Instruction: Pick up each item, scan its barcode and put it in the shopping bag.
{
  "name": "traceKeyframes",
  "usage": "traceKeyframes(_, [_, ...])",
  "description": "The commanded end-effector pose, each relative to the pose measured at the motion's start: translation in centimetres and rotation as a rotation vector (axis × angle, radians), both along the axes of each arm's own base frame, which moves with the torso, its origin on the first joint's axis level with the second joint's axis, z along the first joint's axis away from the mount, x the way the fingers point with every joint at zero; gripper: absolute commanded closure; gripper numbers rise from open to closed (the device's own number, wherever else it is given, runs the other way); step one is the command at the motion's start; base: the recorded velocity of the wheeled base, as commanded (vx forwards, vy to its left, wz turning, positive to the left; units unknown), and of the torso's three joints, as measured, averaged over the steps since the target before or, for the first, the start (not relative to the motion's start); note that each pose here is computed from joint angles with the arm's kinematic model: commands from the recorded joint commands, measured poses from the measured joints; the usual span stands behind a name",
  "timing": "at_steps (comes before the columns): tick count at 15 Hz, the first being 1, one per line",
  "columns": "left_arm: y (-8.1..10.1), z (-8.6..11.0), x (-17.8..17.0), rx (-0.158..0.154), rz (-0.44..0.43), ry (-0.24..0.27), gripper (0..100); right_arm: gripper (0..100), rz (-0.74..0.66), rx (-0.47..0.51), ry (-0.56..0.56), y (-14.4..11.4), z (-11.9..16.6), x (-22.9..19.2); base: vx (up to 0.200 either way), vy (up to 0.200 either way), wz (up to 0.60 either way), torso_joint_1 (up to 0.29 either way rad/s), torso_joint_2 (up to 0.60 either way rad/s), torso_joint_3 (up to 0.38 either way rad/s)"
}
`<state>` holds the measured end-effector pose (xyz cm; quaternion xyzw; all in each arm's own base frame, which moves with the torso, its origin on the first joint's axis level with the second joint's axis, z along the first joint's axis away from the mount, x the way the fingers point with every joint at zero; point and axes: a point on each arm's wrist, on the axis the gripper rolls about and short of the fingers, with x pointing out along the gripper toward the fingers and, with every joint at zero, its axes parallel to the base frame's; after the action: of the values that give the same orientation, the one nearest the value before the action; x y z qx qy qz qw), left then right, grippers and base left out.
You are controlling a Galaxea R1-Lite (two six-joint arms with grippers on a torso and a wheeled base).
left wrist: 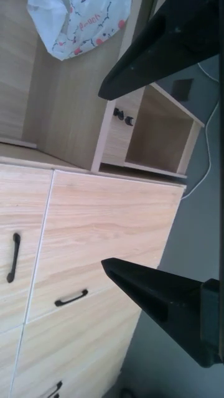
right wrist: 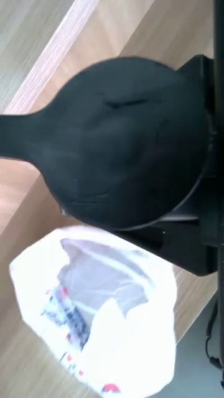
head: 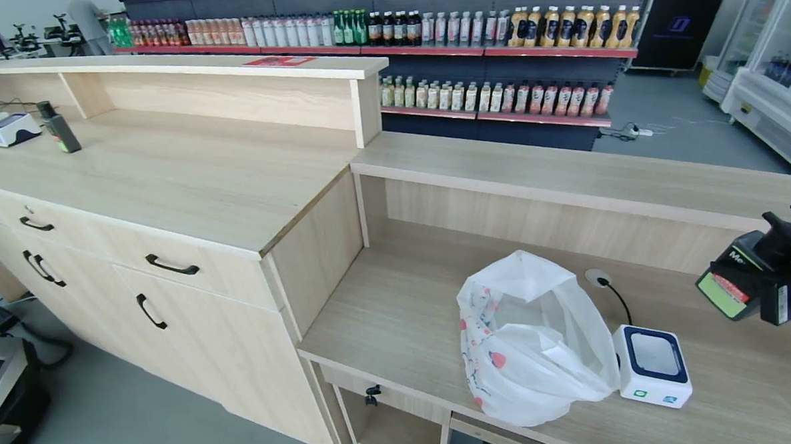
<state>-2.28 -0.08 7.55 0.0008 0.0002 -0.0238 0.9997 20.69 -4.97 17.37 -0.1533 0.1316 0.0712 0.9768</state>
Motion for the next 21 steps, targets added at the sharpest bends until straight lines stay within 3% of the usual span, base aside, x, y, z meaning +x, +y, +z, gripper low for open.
traceKeyframes(1, [0.0,0.0,0.0,0.000,0.000,0.001,0,100,0.030,0.058,0.106,0.4,-3.1,3.9,0.000,0.000,0.00,0.000,0.00,0.000])
traceKeyframes(4, [0.0,0.0,0.0,0.000,0.000,0.001,0,100,0.055,0.065,0.151,0.5,-6.4,6.5,0.000,0.000,0.00,0.000,0.00,0.000])
traceKeyframes(10, [0.0,0.0,0.0,0.000,0.000,0.001,0,100,0.089,0.040,0.241,0.7,-9.9,8.1,0.000,0.000,0.00,0.000,0.00,0.000])
traceKeyframes(17, [0.0,0.0,0.0,0.000,0.000,0.001,0,100,0.137,0.037,0.232,1.8,-12.8,10.7,0.000,0.000,0.00,0.000,0.00,0.000])
traceKeyframes(21, [0.0,0.0,0.0,0.000,0.000,0.001,0,100,0.156,0.032,0.169,2.4,-14.2,12.5,0.000,0.000,0.00,0.000,0.00,0.000])
